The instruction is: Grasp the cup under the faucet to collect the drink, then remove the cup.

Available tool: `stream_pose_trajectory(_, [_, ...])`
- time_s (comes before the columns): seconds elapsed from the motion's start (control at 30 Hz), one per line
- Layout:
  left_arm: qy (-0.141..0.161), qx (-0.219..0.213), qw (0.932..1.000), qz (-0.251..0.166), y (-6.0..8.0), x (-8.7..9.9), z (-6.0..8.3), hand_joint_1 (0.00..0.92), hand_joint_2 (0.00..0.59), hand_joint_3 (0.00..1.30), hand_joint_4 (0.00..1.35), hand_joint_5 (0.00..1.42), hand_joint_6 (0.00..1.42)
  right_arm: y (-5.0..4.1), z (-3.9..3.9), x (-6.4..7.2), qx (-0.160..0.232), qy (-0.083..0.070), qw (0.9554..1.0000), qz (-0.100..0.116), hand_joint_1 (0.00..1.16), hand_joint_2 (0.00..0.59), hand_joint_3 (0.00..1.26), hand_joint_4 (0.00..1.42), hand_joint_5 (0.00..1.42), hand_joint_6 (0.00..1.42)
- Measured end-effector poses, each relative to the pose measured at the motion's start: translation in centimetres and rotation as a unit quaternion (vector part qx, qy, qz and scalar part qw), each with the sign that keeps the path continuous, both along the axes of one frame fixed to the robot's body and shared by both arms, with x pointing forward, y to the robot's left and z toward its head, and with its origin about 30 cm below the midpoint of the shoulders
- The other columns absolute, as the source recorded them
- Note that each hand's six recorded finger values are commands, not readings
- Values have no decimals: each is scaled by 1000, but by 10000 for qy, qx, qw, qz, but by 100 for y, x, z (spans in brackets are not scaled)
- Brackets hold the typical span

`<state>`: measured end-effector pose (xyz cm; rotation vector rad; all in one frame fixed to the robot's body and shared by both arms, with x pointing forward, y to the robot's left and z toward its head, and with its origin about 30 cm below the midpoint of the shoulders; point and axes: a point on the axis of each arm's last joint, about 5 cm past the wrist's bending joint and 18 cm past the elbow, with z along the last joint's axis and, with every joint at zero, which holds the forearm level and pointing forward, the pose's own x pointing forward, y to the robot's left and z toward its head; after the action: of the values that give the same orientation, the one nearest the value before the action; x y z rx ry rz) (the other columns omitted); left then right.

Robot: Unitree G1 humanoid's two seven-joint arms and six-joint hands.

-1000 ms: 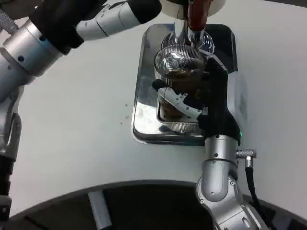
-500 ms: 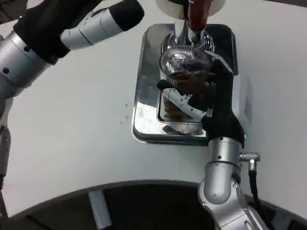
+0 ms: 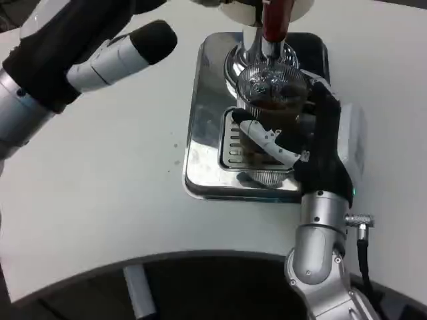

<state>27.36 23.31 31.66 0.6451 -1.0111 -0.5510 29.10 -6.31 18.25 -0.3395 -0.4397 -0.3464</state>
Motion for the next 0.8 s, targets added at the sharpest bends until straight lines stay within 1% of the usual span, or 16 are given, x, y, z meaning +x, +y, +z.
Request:
stream_pose_trajectory(0.17, [118,6,9999,41,25,-28,-61,0,84,187,241,337,343,-34,-5,-12,33,-15,10000,-58,955,172,644,743,916,799])
stream_pose_trajectory(0.37, [268,-28,9995,150,80,-74,-146,0,84,188,246,338,346,-104,2,-53,88,-107,9998,-138,962,155,690,803,964,870])
stream_pose_trajectory(0.53, [291,-87,9993,204,92,-97,-174,0,84,190,253,340,347,-153,1,-83,131,-133,9997,-171,961,148,711,830,1022,942])
stream_pose_trajectory(0.6, [303,-93,9993,216,94,-116,-195,0,84,190,254,341,348,-169,8,-97,149,-168,9996,-183,965,149,719,844,1040,963])
stream_pose_trajectory(0.63, [341,-90,9991,226,97,-124,-217,0,84,192,254,341,348,-186,19,-103,157,-204,9995,-204,966,149,732,845,1047,971])
stream_pose_trajectory(0.8, [470,-97,9985,273,115,-141,-280,0,87,200,267,343,350,-247,39,-135,143,-286,9992,-231,967,149,732,856,1067,1001])
